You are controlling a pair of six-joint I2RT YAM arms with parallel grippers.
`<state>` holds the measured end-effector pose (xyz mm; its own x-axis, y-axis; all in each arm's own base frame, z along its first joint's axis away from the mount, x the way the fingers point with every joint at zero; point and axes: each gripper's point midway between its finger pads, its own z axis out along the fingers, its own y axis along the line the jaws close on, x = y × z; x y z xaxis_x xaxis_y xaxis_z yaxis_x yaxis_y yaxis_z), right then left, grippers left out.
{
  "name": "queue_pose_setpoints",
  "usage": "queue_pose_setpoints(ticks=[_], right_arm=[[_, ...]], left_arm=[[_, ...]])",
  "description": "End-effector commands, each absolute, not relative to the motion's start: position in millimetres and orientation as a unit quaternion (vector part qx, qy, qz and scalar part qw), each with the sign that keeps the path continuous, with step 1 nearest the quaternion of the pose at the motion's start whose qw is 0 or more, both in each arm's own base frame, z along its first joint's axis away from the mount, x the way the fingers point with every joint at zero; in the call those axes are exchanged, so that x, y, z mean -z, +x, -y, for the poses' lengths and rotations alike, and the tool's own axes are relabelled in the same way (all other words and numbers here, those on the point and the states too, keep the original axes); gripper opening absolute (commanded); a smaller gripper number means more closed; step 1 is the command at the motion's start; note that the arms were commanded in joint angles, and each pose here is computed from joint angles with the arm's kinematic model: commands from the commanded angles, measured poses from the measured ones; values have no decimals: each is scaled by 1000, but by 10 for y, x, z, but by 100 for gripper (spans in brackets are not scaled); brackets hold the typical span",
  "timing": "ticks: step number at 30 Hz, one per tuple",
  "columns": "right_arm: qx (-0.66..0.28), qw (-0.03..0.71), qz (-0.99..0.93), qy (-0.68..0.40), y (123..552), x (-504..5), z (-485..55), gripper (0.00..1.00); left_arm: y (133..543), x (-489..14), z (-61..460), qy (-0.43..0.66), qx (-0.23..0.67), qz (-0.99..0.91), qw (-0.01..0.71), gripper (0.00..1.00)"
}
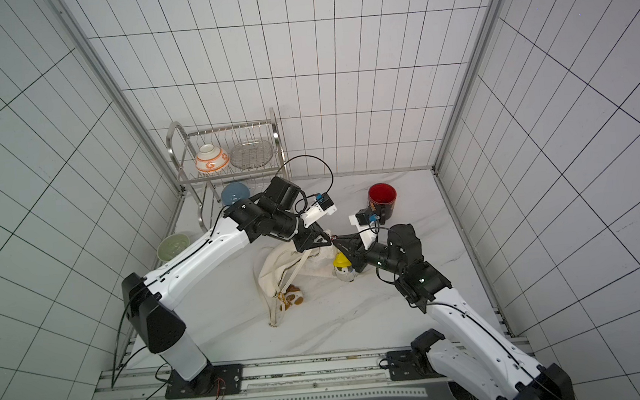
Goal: Remove the decoration from the bag
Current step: Remove the decoration item from the bag, then place the decoration item at the center of the board.
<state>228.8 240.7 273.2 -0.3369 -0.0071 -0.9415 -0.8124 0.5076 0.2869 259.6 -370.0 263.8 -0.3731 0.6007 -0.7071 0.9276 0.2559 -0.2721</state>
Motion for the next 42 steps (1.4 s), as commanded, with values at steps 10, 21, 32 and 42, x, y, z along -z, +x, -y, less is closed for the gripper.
queue_pose_setpoints(ticks=[10,21,32,42], right_arm=[[-380,547,-702,-252,2389,-3040,-2276,13],[-353,561,-701,-262,2351,-3123,-2307,12],[-334,522,-740,-260,2283,-2815,-2182,20],[-387,386,-776,-314,1930,-2247,-2277,29]], left_arm=[[2511,-2748,3710,541,295,-732,289,0],[2521,-2571,3755,567,231,-735,291,0],[2808,-2786,3605,490,248,-771,322,0],[3028,-3245,3557,429,350,-744,373,0]])
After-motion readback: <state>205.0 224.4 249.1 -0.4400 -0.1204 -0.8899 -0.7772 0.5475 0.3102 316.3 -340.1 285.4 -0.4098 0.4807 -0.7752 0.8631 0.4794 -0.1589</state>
